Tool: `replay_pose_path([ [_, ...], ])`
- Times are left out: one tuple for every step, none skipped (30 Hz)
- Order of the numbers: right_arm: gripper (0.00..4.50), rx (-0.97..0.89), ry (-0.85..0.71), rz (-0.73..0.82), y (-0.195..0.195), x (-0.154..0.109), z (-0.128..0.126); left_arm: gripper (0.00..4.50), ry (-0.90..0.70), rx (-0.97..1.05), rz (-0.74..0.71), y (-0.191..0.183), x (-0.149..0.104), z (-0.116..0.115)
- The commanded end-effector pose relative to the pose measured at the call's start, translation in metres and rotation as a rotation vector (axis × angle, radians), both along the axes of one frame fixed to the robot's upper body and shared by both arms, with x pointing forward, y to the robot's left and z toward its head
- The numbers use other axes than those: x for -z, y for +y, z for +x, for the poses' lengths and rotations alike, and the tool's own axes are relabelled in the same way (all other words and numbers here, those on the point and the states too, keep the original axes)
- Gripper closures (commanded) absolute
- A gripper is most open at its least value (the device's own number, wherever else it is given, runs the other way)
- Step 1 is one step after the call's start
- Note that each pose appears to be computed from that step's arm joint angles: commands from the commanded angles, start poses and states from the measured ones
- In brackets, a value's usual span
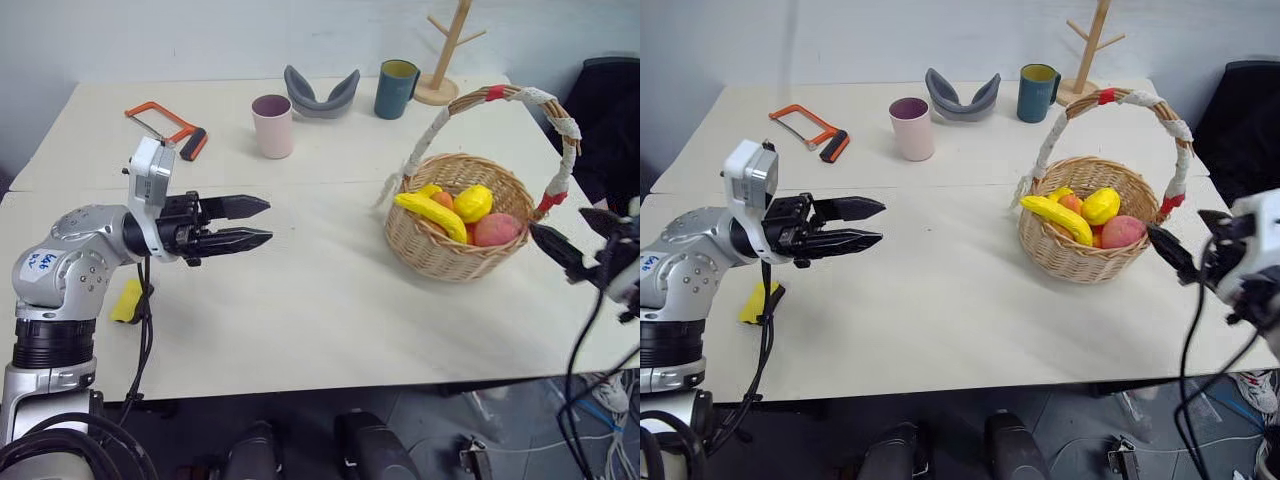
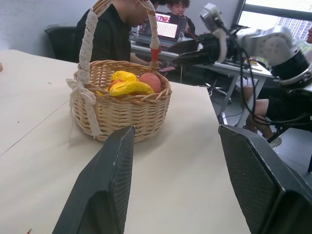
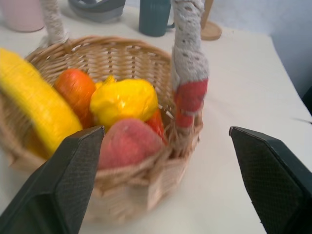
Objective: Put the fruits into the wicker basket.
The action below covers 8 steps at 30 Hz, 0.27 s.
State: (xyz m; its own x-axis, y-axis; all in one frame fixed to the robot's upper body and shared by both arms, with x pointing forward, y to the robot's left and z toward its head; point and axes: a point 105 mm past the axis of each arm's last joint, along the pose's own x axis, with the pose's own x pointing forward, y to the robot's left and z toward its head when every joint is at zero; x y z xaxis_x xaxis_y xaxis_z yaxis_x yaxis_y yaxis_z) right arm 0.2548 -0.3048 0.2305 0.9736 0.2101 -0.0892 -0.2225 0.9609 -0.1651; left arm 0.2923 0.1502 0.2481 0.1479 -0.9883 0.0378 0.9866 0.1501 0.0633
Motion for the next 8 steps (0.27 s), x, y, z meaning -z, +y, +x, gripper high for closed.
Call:
replay_pose_path([
  [0.36, -0.061, 0.024, -0.007, -0.01, -0.025, -0.036, 1.64, -0.038, -0.009, 0.001, 0.004, -0.006, -0.002],
  [0.36, -0.09, 0.049, 0.004, -0.012, -0.028, -0.046, 1.64, -0.038, -0.012, 0.003, 0.004, -0.006, -0.002],
  [0.36, -0.112, 0.068, 0.013, -0.013, -0.031, -0.055, 1.64, -0.038, -0.013, 0.003, 0.005, -0.006, -0.002],
  [0.36, -0.126, 0.083, 0.021, -0.014, -0.033, -0.061, 1.64, -0.038, -0.014, 0.004, 0.005, -0.005, -0.002],
  [0.36, -0.132, 0.092, 0.027, -0.015, -0.034, -0.064, 1.64, -0.038, -0.017, 0.004, 0.005, -0.005, -0.001],
  [0.36, -0.128, 0.097, 0.032, -0.018, -0.034, -0.066, 1.64, -0.038, -0.018, 0.004, 0.004, -0.005, 0.0],
  [0.36, -0.118, 0.101, 0.031, -0.019, -0.033, -0.065, 1.64, -0.042, -0.017, 0.007, 0.004, -0.005, 0.0],
  [0.36, -0.111, 0.103, 0.03, -0.021, -0.032, -0.065, 1.64, -0.046, -0.016, 0.009, 0.003, -0.005, 0.0],
])
